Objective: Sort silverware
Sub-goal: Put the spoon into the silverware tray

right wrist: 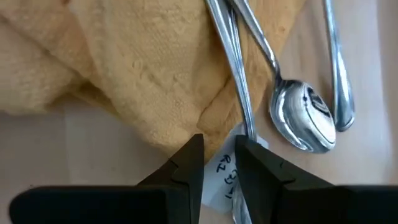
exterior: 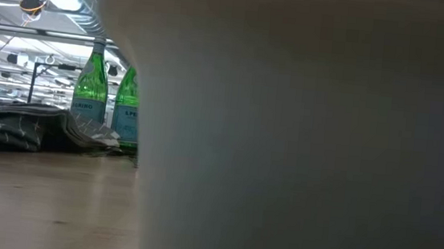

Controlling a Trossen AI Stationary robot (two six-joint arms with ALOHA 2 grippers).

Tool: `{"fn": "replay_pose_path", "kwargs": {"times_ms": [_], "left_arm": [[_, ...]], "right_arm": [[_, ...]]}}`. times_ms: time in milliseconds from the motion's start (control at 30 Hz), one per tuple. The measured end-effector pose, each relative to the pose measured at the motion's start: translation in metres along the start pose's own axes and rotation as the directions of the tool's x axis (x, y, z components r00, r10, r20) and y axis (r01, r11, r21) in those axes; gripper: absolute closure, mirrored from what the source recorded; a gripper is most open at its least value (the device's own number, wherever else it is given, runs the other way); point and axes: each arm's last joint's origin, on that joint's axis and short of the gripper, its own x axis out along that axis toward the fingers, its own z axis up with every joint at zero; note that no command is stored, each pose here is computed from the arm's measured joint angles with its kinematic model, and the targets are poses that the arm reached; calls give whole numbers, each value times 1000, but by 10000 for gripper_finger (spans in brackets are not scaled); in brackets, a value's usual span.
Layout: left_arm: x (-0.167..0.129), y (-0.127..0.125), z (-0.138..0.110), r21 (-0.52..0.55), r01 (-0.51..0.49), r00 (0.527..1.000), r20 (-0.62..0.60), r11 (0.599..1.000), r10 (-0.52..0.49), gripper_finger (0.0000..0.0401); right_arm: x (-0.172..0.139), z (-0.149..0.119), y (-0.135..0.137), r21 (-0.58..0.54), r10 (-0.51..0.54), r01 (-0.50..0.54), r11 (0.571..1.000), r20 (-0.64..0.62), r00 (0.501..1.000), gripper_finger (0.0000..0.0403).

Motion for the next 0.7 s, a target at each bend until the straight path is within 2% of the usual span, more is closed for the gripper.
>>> {"fn": "replay_pose_path", "kwargs": {"times_ms": [167,367,533,700], "left_arm": [[-26,-5,8,84,-168,985,-15,982,170,299],[-56,-6,18,143,-350,935,-2,926,354,299],[-73,-5,28,171,-450,892,32,877,452,299],[-79,-3,37,201,-493,868,44,847,495,299]], "right_arm": [[1,0,-2,4,-40,40,999,-23,999,308],[-6,-2,0,48,-17,20,999,-59,998,308],[-11,3,-4,47,-39,43,998,-82,996,308],[-14,13,-12,30,-87,88,996,-26,996,308]]}}
